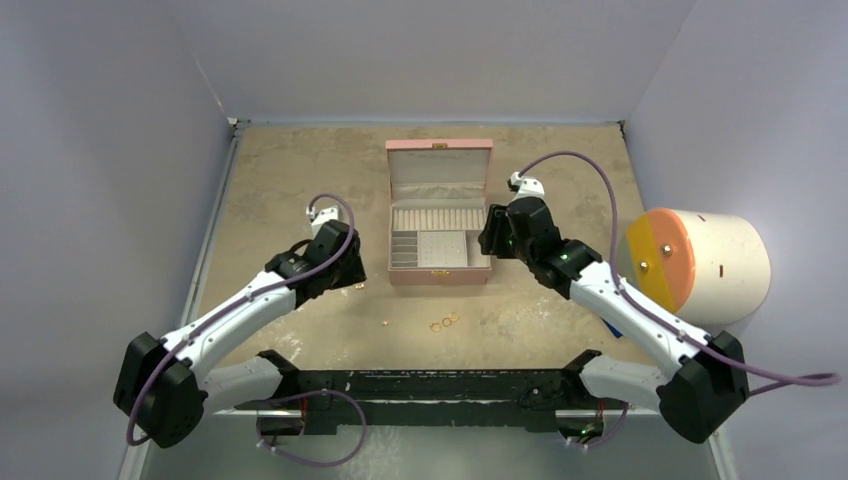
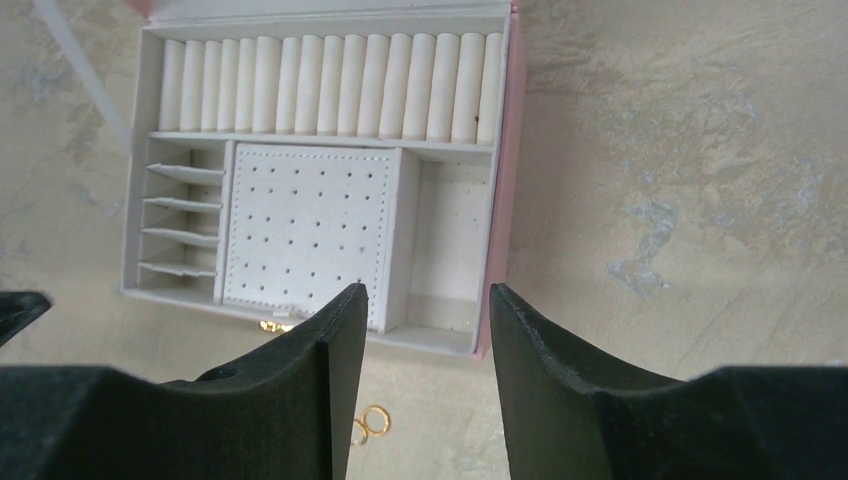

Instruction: Organize the mixed jewelry

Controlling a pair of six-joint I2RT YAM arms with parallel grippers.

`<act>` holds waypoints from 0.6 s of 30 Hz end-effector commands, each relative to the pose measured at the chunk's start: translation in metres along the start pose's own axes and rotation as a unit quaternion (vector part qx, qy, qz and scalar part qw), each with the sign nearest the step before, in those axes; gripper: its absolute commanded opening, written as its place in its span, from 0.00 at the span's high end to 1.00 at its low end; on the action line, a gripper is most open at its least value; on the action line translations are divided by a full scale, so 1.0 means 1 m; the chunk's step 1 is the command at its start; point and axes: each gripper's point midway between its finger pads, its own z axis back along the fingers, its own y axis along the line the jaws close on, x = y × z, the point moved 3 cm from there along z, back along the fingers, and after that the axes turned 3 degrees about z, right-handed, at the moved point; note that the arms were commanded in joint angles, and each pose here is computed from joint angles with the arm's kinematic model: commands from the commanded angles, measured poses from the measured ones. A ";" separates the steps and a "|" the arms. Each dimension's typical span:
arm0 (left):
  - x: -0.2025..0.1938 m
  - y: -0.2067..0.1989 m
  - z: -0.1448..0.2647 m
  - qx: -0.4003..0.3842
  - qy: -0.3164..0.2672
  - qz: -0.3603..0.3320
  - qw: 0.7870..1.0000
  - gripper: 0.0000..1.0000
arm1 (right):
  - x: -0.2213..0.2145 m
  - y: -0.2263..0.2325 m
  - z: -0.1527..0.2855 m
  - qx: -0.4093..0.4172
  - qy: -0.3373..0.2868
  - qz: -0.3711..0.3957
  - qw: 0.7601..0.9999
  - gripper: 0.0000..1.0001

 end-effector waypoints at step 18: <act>-0.024 0.010 -0.061 0.082 0.043 -0.033 0.995 0.66 | 0.011 0.001 0.047 0.043 -0.031 0.010 0.999 0.48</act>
